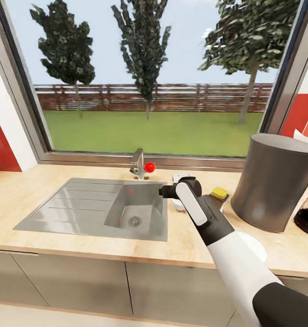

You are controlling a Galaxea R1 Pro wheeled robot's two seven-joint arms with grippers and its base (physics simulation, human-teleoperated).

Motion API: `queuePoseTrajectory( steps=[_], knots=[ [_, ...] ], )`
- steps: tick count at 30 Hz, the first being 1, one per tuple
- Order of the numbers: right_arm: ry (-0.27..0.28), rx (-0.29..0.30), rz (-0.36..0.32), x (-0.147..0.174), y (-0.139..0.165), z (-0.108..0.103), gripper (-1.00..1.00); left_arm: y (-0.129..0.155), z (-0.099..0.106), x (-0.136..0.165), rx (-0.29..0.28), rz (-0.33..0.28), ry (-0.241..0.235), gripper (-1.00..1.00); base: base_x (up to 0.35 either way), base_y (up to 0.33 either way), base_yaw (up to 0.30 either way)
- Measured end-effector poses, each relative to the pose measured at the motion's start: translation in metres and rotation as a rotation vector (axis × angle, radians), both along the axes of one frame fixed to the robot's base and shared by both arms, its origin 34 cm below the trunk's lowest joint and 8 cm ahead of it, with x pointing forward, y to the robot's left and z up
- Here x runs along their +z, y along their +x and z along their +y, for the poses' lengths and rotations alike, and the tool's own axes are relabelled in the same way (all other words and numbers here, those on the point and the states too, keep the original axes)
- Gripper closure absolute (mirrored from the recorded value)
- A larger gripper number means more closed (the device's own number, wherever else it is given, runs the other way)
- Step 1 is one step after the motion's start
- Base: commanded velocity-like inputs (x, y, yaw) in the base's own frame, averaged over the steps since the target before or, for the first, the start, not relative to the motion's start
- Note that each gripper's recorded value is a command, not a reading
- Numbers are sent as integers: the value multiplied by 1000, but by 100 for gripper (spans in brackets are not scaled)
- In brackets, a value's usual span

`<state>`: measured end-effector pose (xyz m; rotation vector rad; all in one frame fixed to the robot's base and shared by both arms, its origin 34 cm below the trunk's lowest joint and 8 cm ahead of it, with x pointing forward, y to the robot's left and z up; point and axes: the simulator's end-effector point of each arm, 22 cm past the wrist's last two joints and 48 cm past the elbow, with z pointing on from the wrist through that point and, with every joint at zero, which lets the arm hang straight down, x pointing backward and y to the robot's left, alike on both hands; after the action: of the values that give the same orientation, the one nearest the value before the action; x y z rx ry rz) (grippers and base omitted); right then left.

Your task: Set up a coffee station on the kitchen countertop: keep the coffee maker on the countertop, move the bottle of coffee from the kitchen shelf to the counter next to the coffee maker, place a paper coffee filter on top of the coffee maker, put the saucer next to the coffee maker with the coffee cup on the saucer, and place the electric kettle next to the coffee maker.

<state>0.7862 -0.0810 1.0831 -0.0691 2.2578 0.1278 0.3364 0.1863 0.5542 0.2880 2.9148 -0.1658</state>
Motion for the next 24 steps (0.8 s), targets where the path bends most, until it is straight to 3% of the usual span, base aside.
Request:
queuePoseTrajectory(
  steps=[6, 7, 10, 24],
  knots=[
    [-15, -6, 34, -15, -1, -3, -100, 0, 0, 0, 0, 0, 0, -100, 192, 0, 0],
    [-38, -15, 84, -37, -3, -7, -100, 0, 0, 0, -1, 0, -1, -100, 72, 0, 0],
    [-54, -23, 120, -52, -4, -11, -100, -1, -1, 0, -2, 2, -1, -100, 35, 0, 0],
    [-78, -37, 179, -77, -9, -19, -100, -1, 0, 0, -3, 4, -1, -100, 81, 0, 0]
  ],
)
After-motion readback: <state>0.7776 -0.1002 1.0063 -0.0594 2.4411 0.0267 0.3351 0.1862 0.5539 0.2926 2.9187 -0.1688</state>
